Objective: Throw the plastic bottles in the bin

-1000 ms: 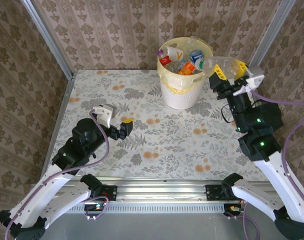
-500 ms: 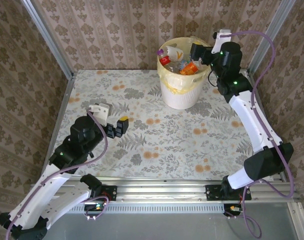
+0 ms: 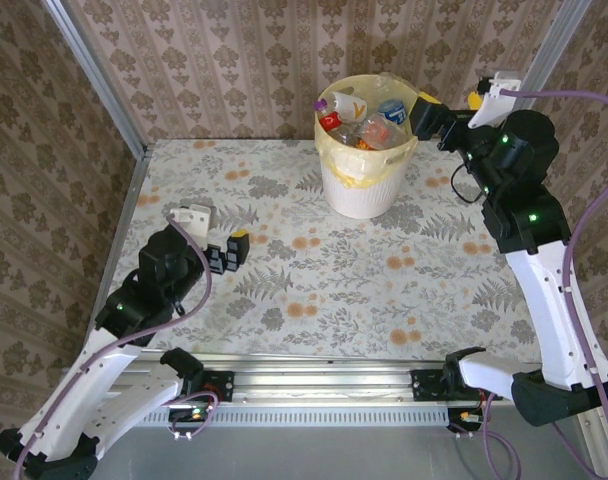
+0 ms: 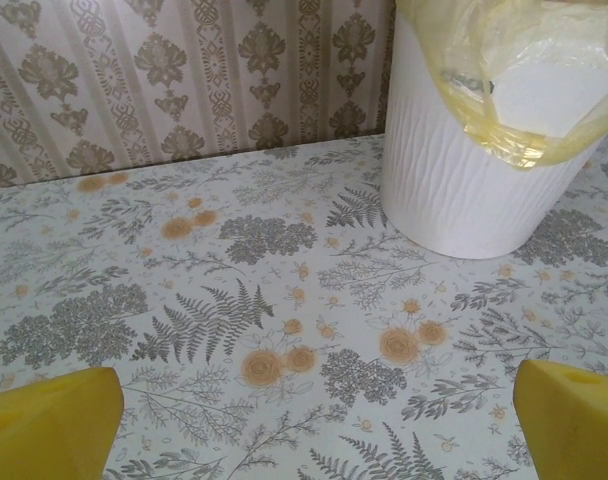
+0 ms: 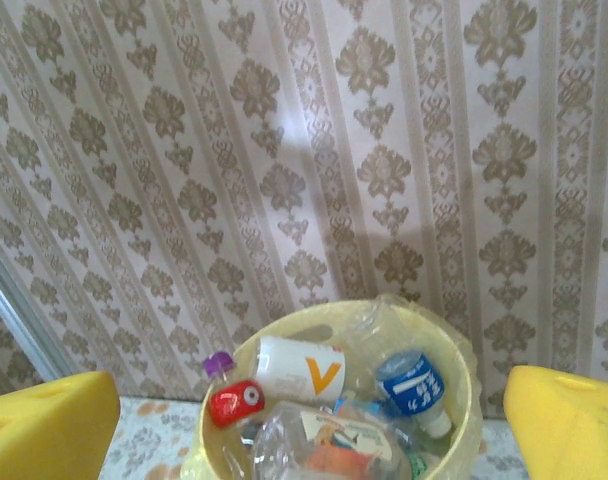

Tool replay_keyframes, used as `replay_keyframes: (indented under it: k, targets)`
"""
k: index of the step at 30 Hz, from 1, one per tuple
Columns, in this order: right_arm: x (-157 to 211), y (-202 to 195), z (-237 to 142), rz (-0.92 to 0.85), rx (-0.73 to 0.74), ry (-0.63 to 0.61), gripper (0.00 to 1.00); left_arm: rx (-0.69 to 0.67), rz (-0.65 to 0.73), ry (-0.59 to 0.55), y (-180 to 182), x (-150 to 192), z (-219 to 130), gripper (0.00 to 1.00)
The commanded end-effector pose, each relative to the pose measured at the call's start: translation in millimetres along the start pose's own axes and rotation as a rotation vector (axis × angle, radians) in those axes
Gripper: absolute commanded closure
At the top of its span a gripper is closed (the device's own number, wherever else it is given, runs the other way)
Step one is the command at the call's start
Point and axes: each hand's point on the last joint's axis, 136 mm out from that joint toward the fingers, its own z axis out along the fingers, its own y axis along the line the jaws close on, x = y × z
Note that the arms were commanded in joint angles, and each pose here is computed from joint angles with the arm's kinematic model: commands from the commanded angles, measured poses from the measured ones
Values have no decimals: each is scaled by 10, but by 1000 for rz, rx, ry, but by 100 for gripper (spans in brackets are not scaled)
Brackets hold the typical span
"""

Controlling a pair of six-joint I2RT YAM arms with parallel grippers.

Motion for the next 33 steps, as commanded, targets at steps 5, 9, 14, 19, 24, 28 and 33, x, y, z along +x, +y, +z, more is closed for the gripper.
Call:
replay_keyframes:
  k: [5, 9, 14, 19, 24, 28, 33]
  targets:
    - [219, 150, -176, 15, -102, 99, 0, -63, -55, -31, 189, -61, -142, 0]
    - [299, 160, -241, 5, -115, 121, 0, -92, -86, -2, 278, 7, -113, 0]
    - [488, 104, -297, -29, -101, 159, 0, -113, -117, 27, 371, 107, -64, 0]
    - [1044, -150, -280, -30, -2, 314, 0, -204, -153, 62, 619, 289, -5, 0]
    - [2025, -838, -162, -9, 266, 484, 0, -342, -180, 70, 997, 553, 148, 0]
    - [2620, -1224, -144, -11, 364, 524, 0, -453, -228, 60, 1409, 689, 365, 0]
    - [3014, -1682, -182, -148, 494, 449, 0, -580, -157, 49, 1781, 1011, 533, 0]
